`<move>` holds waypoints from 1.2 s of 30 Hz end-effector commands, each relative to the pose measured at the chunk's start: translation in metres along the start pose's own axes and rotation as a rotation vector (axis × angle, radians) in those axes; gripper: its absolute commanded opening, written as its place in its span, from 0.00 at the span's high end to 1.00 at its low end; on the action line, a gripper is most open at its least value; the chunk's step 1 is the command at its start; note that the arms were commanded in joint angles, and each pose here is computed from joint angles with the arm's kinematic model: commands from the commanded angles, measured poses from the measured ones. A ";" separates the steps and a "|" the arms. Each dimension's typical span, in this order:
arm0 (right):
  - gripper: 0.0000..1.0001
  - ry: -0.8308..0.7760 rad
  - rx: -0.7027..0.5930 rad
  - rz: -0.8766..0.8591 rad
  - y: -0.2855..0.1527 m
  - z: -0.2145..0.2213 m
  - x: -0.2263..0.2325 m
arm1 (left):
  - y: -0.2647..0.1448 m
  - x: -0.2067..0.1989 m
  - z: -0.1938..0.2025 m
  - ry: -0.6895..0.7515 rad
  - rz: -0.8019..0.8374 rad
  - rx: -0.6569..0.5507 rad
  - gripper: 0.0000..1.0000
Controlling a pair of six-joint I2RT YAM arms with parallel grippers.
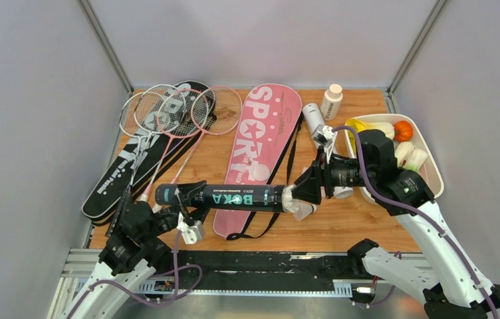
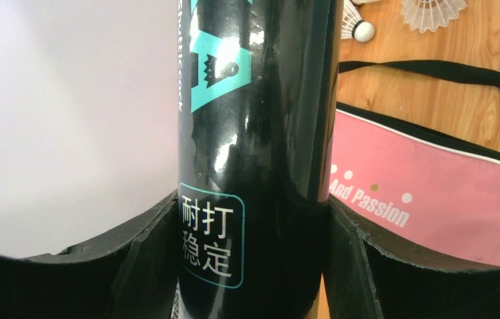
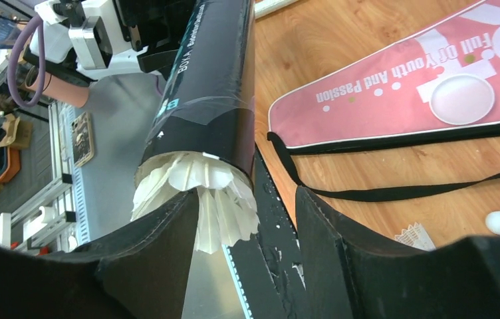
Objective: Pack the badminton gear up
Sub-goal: Place the shuttlecock at the shuttle tube.
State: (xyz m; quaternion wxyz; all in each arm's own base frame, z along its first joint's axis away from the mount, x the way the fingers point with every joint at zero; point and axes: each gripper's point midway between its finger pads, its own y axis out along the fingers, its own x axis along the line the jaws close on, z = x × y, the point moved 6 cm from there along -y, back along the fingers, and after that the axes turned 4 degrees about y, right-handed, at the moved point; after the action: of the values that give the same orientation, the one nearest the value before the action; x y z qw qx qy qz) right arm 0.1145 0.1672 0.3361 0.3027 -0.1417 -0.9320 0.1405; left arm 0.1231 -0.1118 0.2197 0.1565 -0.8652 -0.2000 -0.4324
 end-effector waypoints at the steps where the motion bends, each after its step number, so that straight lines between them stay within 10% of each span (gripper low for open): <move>1: 0.43 -0.015 -0.085 0.063 -0.008 -0.014 0.004 | 0.000 0.018 -0.017 0.050 -0.087 -0.094 1.00; 10: 0.68 -0.040 -0.133 0.087 -0.015 -0.027 0.009 | -0.001 0.020 -0.019 0.040 -0.097 -0.100 1.00; 14: 1.00 -0.038 -0.167 0.053 -0.012 -0.029 0.012 | 0.000 0.019 -0.018 0.032 -0.096 -0.098 1.00; 36: 1.00 0.118 -0.340 -0.015 0.023 -0.029 -0.007 | 0.009 0.027 -0.016 -0.058 -0.114 -0.084 1.00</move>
State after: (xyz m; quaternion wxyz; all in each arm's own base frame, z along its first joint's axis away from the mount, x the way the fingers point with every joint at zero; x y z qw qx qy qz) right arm 0.1401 0.1842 0.3424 0.3227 -0.1968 -0.9258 -0.0047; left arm 0.1333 -0.1138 0.2128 0.1591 -0.8786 -0.2314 -0.3862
